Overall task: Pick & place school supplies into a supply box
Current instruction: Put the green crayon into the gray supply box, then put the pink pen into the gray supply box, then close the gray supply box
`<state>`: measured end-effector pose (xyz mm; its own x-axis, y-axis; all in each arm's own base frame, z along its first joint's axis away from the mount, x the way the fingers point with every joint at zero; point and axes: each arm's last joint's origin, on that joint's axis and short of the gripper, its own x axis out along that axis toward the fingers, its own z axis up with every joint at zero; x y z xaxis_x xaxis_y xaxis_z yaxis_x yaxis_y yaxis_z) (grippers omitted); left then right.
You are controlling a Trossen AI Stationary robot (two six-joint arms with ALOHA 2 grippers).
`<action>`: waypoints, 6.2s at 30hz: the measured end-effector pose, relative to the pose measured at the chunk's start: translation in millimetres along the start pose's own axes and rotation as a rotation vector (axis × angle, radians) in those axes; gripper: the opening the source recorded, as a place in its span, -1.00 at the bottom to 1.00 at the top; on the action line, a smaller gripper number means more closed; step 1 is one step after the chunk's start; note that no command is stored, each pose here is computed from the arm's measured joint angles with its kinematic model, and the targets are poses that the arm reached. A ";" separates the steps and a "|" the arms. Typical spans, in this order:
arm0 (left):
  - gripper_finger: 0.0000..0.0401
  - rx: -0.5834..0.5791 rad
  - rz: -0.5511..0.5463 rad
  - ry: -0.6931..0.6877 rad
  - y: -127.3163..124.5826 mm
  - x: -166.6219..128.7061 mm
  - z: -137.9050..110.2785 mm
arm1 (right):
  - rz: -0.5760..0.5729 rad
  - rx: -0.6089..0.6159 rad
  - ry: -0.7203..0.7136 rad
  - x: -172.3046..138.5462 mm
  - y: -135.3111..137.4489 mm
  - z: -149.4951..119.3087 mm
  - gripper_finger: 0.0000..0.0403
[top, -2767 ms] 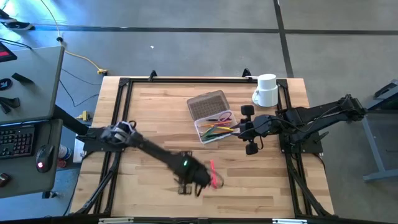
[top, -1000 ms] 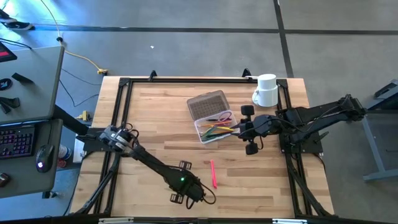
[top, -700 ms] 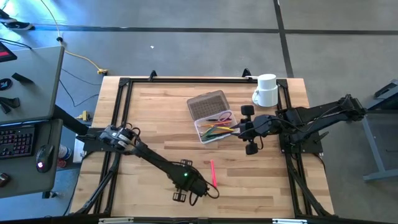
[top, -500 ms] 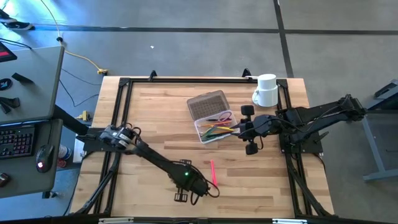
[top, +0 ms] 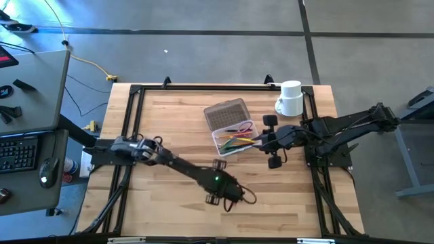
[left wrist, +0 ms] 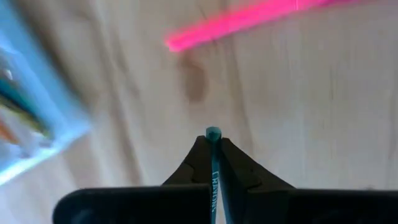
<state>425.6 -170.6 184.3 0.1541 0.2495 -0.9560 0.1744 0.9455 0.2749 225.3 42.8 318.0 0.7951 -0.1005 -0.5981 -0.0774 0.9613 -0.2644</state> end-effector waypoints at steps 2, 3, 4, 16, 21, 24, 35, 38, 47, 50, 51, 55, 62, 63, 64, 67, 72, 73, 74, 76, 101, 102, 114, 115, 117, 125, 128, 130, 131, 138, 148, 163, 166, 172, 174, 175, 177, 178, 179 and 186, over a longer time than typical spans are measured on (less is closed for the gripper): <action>-0.83 -0.004 0.035 -0.014 14.6 -8.7 4.4 | 0.005 0.013 0.048 -0.1 0.6 -4.7 -0.61; -0.81 -0.001 0.062 -0.017 23.4 -10.7 6.3 | 0.008 0.023 0.077 -0.3 1.0 -7.6 -0.61; -0.79 0.004 0.089 -0.026 32.0 -11.4 8.7 | 0.010 0.034 0.108 -0.6 1.3 -10.7 -0.61; -0.71 -0.240 0.025 -0.085 181.3 21.3 19.0 | -0.005 0.101 0.228 -2.5 1.8 -22.5 -0.61; -0.55 -0.378 -0.088 -0.068 213.4 42.4 12.7 | -0.014 0.099 0.230 -2.7 1.4 -22.7 -0.61; -0.43 -0.371 -0.030 -0.052 218.5 47.5 11.1 | -0.031 0.096 0.230 -2.7 1.2 -22.7 -0.61; -0.20 -0.408 -0.005 0.131 211.1 37.1 -7.2 | -0.044 0.095 0.218 -2.4 0.6 -21.6 -0.61; -0.23 -0.535 0.043 0.275 213.7 12.0 -27.1 | -0.043 0.083 0.191 -1.9 0.5 -18.9 -0.61; -0.24 -0.675 0.034 0.074 208.6 -87.9 -53.2 | -0.036 0.094 0.148 -1.1 0.5 -14.7 -0.61; -0.25 -0.694 0.075 -0.023 202.3 -121.1 -64.3 | -0.033 0.121 0.131 -1.0 0.5 -13.0 -0.61; -0.25 -0.702 0.094 -0.056 198.7 -133.8 -69.6 | -0.033 0.144 0.115 -0.8 0.4 -11.4 -0.61; -0.24 -0.691 0.173 -0.186 173.6 -171.8 -82.6 | 0.018 0.274 0.067 -0.4 1.5 -6.5 -0.61; -0.25 -0.597 0.389 -0.332 119.0 -198.3 -109.7 | 0.096 0.379 -0.012 17.4 15.0 -17.4 -0.61; -0.25 -0.591 0.392 -0.331 112.0 -196.1 -115.0 | 0.108 0.380 -0.032 21.5 17.7 -20.7 -0.61; -0.25 -0.583 0.397 -0.320 105.2 -192.2 -121.1 | 0.118 0.383 -0.051 25.6 19.9 -24.3 -0.61; -0.25 -0.608 0.426 -0.302 92.8 -178.2 -146.3 | 0.135 0.399 -0.120 36.8 24.8 -34.9 -0.61; -0.25 -0.825 0.485 -0.287 90.0 -141.5 -200.0 | 0.085 0.438 -0.336 52.0 29.6 -54.7 -0.61; -0.25 -0.868 0.483 -0.284 89.7 -132.3 -207.8 | 0.054 0.445 -0.391 53.3 29.5 -58.4 -0.61; -0.25 -0.898 0.474 -0.280 88.4 -122.1 -214.5 | 0.015 0.450 -0.447 53.8 28.7 -61.8 -0.61; -0.25 -0.918 0.437 -0.264 87.7 -104.8 -223.1 | -0.080 0.442 -0.550 52.9 26.1 -67.8 -0.61; -0.25 -0.701 0.160 -0.551 166.8 -70.8 -181.8 | 0.195 0.065 -0.388 74.0 78.9 -50.4 -0.61; -0.25 -0.706 0.156 -0.559 168.0 -70.5 -180.9 | 0.205 0.029 -0.337 79.6 85.5 -44.5 -0.61; -0.25 -0.695 0.106 -0.572 167.5 -70.7 -179.2 | 0.562 -0.301 0.204 157.5 139.8 -13.4 -0.56; -0.25 -0.694 0.106 -0.572 167.5 -70.7 -179.3 | 0.559 -0.336 0.241 162.8 140.6 -12.7 -0.56; -0.25 -0.694 0.106 -0.570 167.4 -70.6 -179.4 | 0.554 -0.390 0.305 173.4 141.4 -11.3 -0.56; -0.25 -0.693 0.106 -0.567 167.3 -70.4 -179.6 | 0.579 -0.539 0.404 201.4 143.5 -13.6 -0.56; -0.25 -0.693 0.105 -0.567 167.3 -70.4 -179.6 | 0.577 -0.577 0.403 204.0 143.3 -17.1 -0.56; -0.25 -0.693 0.105 -0.567 167.3 -70.4 -179.6 | 0.565 -0.623 0.414 204.9 142.8 -22.8 -0.56; -0.25 -0.693 0.105 -0.567 167.3 -70.4 -179.6 | 0.562 -0.644 0.409 205.8 142.6 -24.8 -0.56; -0.25 -0.710 0.081 -0.570 166.9 -70.4 -179.3 | 0.532 -0.604 0.397 211.6 135.1 -36.2 -0.57; -0.25 -0.705 0.032 -0.571 165.6 -70.4 -178.8 | 0.494 -0.429 0.487 213.6 128.3 -47.6 -0.90; -0.25 -0.707 0.032 -0.578 165.9 -70.8 -178.3 | -0.099 -0.481 0.418 157.2 82.7 -0.4 -0.97; -0.25 -0.707 0.033 -0.578 165.9 -70.8 -178.3 | -0.163 -0.382 0.397 155.9 50.0 6.6 -0.90; -0.25 -0.706 0.035 -0.579 166.0 -70.8 -178.3 | -0.030 -0.090 0.426 179.7 -11.3 -26.2 -0.77; -0.25 -0.706 0.036 -0.579 166.0 -70.8 -178.3 | 0.018 -0.020 0.377 187.4 -23.9 -40.2 -0.76; -0.25 -0.705 0.037 -0.578 166.0 -70.8 -178.3 | 0.042 0.001 0.369 189.7 -27.8 -48.0 -0.76; -0.25 -0.704 0.037 -0.578 166.0 -70.8 -178.3 | 0.072 0.008 0.357 192.6 -31.4 -60.8 -0.74; -0.25 -0.704 0.037 -0.578 166.0 -70.8 -178.3 | 0.074 -0.004 0.359 193.2 -32.2 -65.1 -0.72; -0.25 -0.704 0.037 -0.578 166.0 -70.8 -178.3 | 0.062 -0.018 0.368 193.4 -32.7 -67.9 -0.70; -0.25 -0.700 0.030 -0.570 165.5 -70.3 -178.9 | 0.022 -0.042 0.357 192.7 -32.1 -59.5 -0.42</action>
<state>269.6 5.7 278.8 0.6399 0.3111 -0.7027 -0.4407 0.8976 -0.0040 345.3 -22.6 166.2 0.5334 -0.1702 -0.8286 -0.1226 0.9537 -0.2748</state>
